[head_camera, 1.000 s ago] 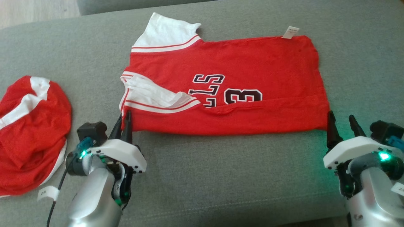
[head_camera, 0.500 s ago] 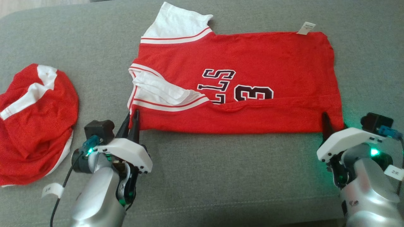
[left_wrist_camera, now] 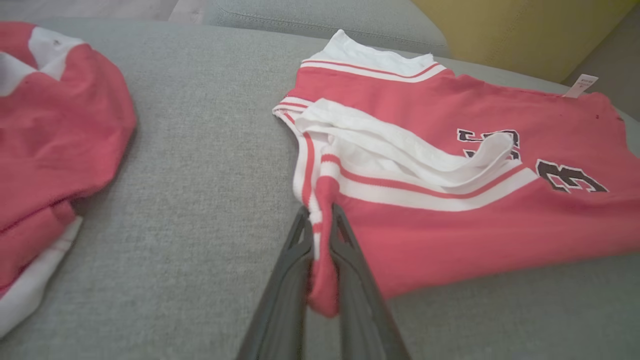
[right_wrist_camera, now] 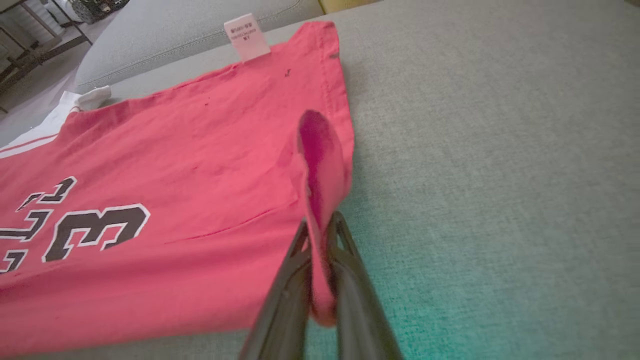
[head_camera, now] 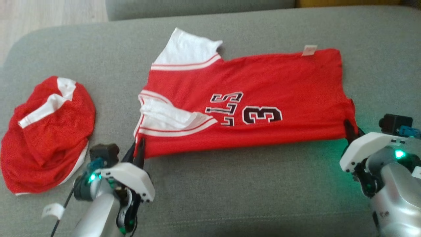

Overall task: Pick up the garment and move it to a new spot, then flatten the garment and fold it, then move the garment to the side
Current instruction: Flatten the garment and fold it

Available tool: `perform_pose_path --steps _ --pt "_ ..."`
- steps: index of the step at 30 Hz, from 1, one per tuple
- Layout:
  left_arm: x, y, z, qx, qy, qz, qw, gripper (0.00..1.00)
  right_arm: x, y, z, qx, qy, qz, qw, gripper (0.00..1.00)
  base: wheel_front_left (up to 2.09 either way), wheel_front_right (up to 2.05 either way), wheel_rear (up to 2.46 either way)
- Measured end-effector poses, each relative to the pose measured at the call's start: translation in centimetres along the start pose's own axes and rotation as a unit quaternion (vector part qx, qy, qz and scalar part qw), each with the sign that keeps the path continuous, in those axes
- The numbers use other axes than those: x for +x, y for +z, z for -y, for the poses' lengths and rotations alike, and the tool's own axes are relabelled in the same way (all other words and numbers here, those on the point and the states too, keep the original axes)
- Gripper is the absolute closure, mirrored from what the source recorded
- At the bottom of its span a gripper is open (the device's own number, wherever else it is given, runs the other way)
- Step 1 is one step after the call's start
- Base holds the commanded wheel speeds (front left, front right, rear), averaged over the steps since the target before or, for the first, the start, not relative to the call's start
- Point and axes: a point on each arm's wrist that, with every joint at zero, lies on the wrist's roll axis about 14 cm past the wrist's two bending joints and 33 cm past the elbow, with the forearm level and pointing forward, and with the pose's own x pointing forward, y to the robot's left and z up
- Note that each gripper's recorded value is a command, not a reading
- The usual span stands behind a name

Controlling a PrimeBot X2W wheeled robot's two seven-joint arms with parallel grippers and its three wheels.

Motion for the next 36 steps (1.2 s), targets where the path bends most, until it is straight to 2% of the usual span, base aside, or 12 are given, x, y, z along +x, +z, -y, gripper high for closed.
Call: perform_pose_path --steps 9,18,19,20,21,25,29,36 --pt "-3.2 -0.7 0.3 0.003 -0.004 -0.011 1.000 1.00 -3.2 -2.2 1.1 -0.020 0.010 -0.063 0.998 1.00 0.00 0.00 0.00" --pt "-5.4 -2.5 0.6 0.002 -0.008 -0.037 0.999 1.00 -6.0 -4.1 1.7 -0.008 0.014 -0.093 0.996 1.00 0.00 0.00 0.00" --pt "-5.4 -2.4 0.6 0.000 -0.008 -0.037 0.999 0.93 -6.1 -4.1 1.7 -0.007 0.013 -0.092 0.996 0.71 0.00 0.00 0.00" --pt "-5.4 -2.3 0.6 -0.001 -0.006 -0.035 0.999 0.22 -6.3 -4.0 1.8 -0.005 0.013 -0.088 0.996 0.12 0.00 0.00 0.00" --pt "-5.4 -2.3 0.6 -0.001 -0.006 -0.035 0.999 0.00 -6.3 -4.0 1.8 -0.005 0.013 -0.088 0.996 0.00 0.00 0.00 0.00" --pt "-5.3 -1.5 0.1 0.005 0.006 -0.023 1.000 0.00 -6.6 -2.6 2.4 0.007 0.006 -0.062 0.998 0.00 0.00 0.00 0.00" --pt "-5.1 0.3 0.1 0.001 0.011 0.017 1.000 0.00 -6.8 -0.4 2.5 0.007 0.001 -0.008 1.000 0.00 0.00 0.00 0.00" --pt "-4.6 4.2 0.6 -0.036 0.010 0.107 0.994 0.00 -7.4 3.9 0.1 0.027 0.031 0.111 0.993 0.00 0.00 0.00 0.00"
